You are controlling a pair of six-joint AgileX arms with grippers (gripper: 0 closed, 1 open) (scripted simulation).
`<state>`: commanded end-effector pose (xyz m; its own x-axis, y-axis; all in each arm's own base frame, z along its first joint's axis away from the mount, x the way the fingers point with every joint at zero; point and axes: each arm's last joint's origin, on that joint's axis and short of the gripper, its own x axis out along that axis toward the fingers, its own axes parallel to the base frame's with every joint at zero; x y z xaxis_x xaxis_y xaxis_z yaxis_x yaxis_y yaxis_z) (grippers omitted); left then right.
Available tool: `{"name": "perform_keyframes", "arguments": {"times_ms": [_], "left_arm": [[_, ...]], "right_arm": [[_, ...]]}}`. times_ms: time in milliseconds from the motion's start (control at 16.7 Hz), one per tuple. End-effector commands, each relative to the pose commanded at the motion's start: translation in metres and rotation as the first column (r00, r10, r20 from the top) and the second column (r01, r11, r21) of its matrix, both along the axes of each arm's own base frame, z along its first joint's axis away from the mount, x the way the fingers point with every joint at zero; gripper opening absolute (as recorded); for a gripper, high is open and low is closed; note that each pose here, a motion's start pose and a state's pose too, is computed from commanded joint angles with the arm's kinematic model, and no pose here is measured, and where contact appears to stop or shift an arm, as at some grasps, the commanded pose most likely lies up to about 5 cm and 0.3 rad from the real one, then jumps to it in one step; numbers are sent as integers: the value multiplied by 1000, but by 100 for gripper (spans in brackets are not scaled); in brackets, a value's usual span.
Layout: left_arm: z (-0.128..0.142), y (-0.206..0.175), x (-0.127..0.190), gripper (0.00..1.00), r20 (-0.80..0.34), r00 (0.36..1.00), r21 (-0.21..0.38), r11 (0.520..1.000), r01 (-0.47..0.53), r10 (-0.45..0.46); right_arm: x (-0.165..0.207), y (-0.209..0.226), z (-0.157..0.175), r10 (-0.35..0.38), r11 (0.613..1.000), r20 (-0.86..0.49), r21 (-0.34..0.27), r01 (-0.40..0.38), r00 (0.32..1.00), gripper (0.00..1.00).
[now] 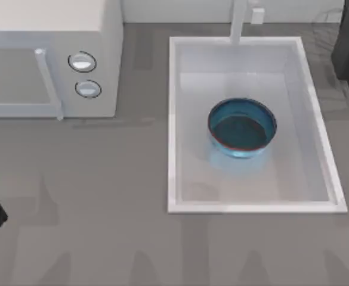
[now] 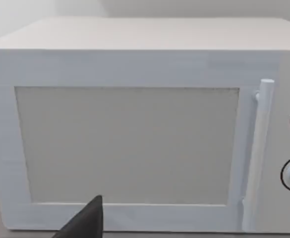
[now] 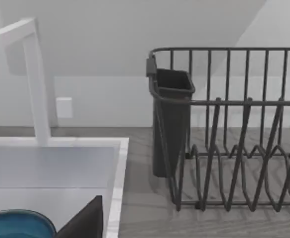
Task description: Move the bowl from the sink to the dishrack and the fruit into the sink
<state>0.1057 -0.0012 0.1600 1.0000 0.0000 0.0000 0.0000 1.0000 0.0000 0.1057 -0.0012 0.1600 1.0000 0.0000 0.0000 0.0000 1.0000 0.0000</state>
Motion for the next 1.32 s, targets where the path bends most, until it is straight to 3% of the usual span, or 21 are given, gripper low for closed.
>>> {"name": "perform_keyframes", "arguments": {"times_ms": [300,720,1020,1320], "left_arm": [[0,0,0,100,0,1000,0,1000,0,0],[0,0,0,100,0,1000,0,1000,0,0],[0,0,0,100,0,1000,0,1000,0,0],[0,0,0,100,0,1000,0,1000,0,0]], "right_arm": [[0,2,13,17,1000,-22,5,-17,1000,100],[34,14,102,83,996,-249,60,-70,965,100],[119,41,165,102,993,-499,110,-54,861,100],[234,95,172,92,992,-719,130,2,689,100]]}}
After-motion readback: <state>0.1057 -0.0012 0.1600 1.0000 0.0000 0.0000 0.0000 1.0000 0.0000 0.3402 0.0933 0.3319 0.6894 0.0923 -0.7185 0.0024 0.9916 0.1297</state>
